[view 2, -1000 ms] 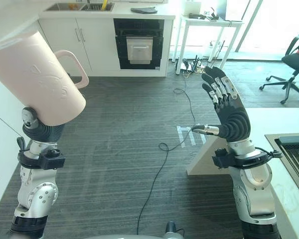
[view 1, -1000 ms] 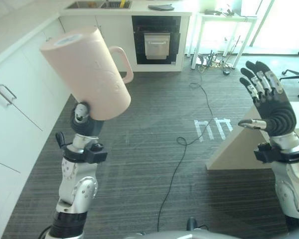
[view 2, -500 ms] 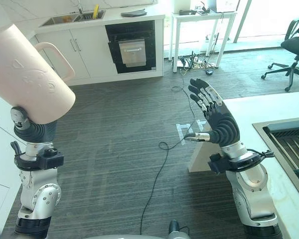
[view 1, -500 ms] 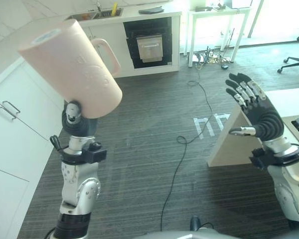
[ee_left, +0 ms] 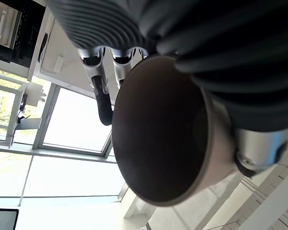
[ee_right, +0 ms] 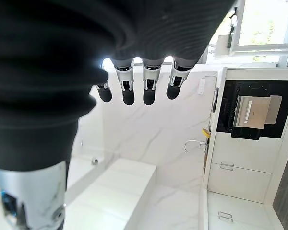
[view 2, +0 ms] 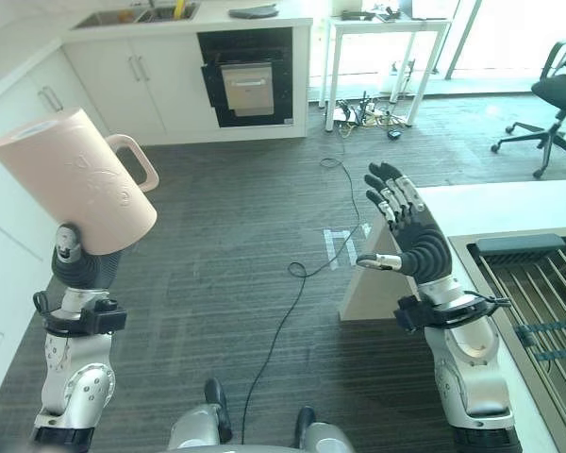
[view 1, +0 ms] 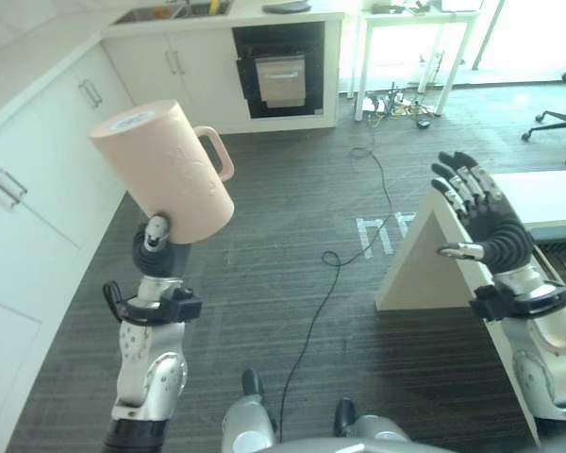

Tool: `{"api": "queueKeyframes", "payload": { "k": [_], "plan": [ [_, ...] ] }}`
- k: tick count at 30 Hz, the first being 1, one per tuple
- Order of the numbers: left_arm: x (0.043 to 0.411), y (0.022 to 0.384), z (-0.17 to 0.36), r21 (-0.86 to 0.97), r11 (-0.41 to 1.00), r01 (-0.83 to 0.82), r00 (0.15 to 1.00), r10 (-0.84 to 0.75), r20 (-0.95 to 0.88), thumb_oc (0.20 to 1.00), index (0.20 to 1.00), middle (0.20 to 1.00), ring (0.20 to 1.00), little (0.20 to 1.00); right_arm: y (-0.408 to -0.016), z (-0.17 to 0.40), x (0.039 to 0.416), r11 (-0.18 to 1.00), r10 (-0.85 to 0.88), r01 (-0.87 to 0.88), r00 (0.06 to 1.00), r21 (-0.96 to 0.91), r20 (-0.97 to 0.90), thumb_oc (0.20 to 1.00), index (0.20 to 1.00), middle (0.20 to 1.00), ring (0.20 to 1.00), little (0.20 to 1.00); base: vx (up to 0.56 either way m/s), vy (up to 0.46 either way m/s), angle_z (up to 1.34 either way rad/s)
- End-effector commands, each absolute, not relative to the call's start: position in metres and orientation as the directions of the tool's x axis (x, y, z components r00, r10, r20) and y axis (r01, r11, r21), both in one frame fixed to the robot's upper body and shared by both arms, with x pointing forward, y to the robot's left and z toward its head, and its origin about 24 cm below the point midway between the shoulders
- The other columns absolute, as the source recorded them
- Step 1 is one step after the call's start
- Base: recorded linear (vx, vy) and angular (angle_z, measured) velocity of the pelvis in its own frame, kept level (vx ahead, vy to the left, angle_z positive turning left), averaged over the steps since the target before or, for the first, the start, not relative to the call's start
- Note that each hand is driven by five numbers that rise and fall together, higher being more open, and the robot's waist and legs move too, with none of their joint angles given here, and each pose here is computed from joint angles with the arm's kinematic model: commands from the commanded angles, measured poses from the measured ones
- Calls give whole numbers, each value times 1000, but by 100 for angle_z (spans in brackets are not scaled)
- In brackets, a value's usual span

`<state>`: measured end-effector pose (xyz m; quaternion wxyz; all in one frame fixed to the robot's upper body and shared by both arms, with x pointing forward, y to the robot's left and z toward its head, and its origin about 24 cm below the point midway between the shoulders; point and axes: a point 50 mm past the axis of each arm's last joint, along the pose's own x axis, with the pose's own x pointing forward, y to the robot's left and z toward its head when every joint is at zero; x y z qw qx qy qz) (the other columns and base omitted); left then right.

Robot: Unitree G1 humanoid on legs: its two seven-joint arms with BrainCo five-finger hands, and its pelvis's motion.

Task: Place the dishes in the dishwasher.

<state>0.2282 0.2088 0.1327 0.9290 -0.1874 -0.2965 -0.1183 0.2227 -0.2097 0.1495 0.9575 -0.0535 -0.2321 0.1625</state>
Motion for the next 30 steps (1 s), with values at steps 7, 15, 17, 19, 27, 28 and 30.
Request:
{"api": "queueKeyframes", "payload": {
  "k": [7,15,17,19,27,28,30],
  "plan": [
    [212,205,184,-107,889,446,627,-225,746,200,200,200,200,200,-212,195,201,939,345,-252,692,-236,634,1000,1000,1000,1000,1000,401,429,-26],
    [222,200,191,-82,882,465,633,-266,727,200,200,200,200,200,-203,194,212,946,325,-250,700,-208,636,1000,1000,1000,1000,1000,335,199,12],
    [221,198,190,-83,878,472,628,-268,731,200,200,200,200,200,-205,194,211,947,321,-246,702,-207,635,1000,1000,1000,1000,1000,342,-107,29],
    [220,194,189,-78,873,481,621,-277,733,200,200,200,200,200,-208,193,207,949,314,-237,706,-206,634,1000,1000,1000,1000,1000,375,-116,85],
    [216,197,184,-93,877,472,634,-264,726,200,200,200,200,200,-214,194,204,955,298,-219,716,-202,631,1000,1000,1000,1000,1000,460,-263,42],
    [216,197,183,-98,876,472,638,-262,724,200,200,200,200,200,-214,194,204,953,304,-222,719,-208,625,1000,1000,1000,1000,1000,412,-287,34],
    [213,198,179,-118,873,474,655,-260,710,200,200,200,200,200,-216,193,202,951,309,-226,733,-212,606,1000,1000,1000,1000,1000,373,-314,-23]
  ]
}}
